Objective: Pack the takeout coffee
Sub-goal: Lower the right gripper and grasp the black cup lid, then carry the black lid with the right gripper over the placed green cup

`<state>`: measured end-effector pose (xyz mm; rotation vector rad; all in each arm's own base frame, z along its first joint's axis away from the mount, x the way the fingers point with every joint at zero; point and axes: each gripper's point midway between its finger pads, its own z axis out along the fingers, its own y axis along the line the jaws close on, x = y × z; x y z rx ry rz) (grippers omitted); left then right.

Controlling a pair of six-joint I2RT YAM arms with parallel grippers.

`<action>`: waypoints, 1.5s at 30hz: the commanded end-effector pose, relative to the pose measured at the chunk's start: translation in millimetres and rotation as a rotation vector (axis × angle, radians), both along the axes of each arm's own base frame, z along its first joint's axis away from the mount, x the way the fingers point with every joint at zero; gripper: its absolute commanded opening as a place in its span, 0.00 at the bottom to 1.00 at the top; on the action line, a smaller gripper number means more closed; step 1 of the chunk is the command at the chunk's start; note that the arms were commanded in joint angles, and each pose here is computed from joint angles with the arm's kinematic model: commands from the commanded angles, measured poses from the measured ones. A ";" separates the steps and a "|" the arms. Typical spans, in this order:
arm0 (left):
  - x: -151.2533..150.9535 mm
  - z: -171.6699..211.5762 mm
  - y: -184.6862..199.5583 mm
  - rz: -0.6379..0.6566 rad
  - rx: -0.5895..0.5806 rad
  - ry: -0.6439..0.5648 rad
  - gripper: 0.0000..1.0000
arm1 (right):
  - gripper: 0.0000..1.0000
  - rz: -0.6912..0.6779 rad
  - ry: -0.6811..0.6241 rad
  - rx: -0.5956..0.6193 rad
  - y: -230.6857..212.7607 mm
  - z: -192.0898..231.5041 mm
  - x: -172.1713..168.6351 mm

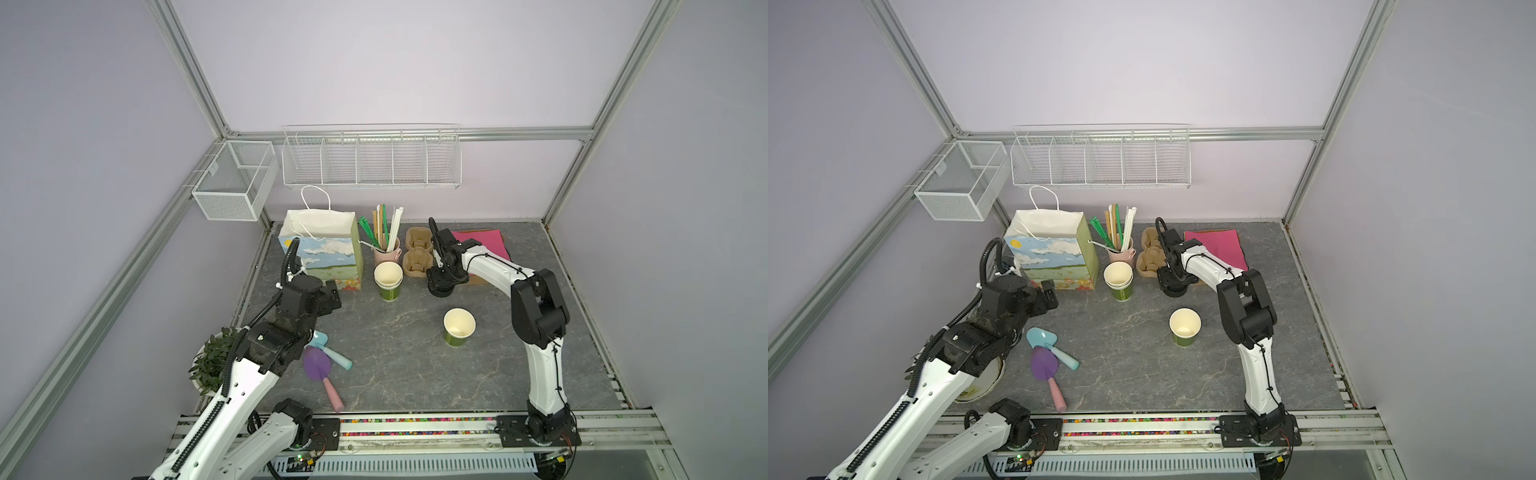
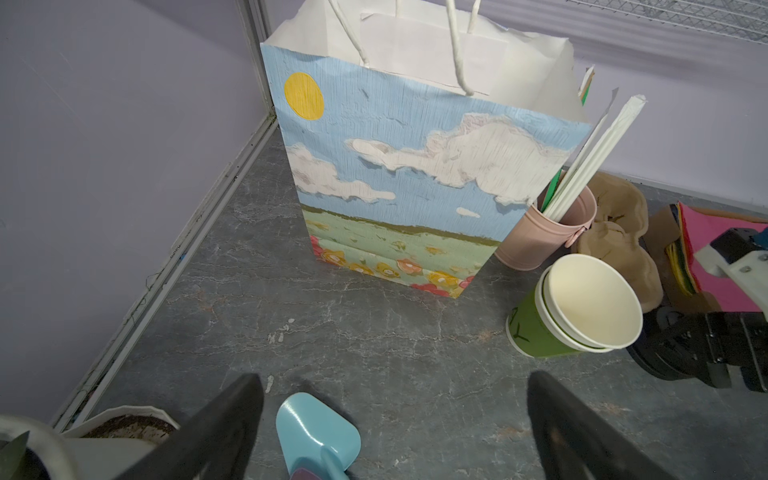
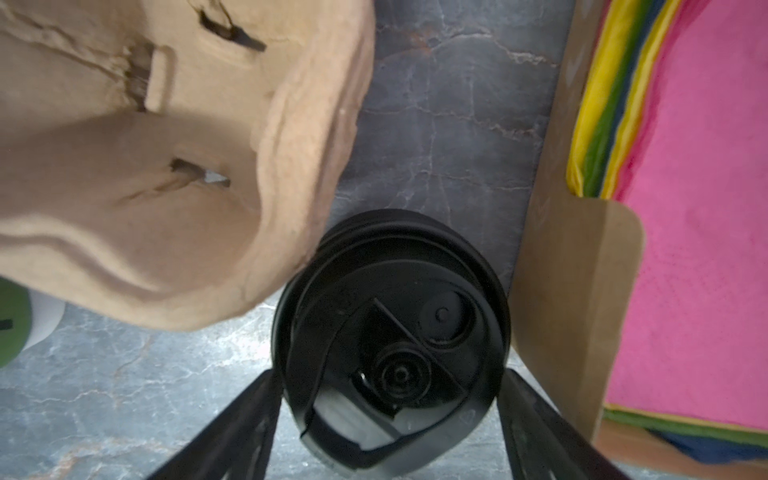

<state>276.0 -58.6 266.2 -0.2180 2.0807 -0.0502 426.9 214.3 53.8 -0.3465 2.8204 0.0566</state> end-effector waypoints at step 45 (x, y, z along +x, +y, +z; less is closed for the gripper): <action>0.8 -7.8 -0.7 -0.008 0.003 0.033 0.99 | 0.71 0.065 -0.160 -0.023 -22.7 114.6 -95.2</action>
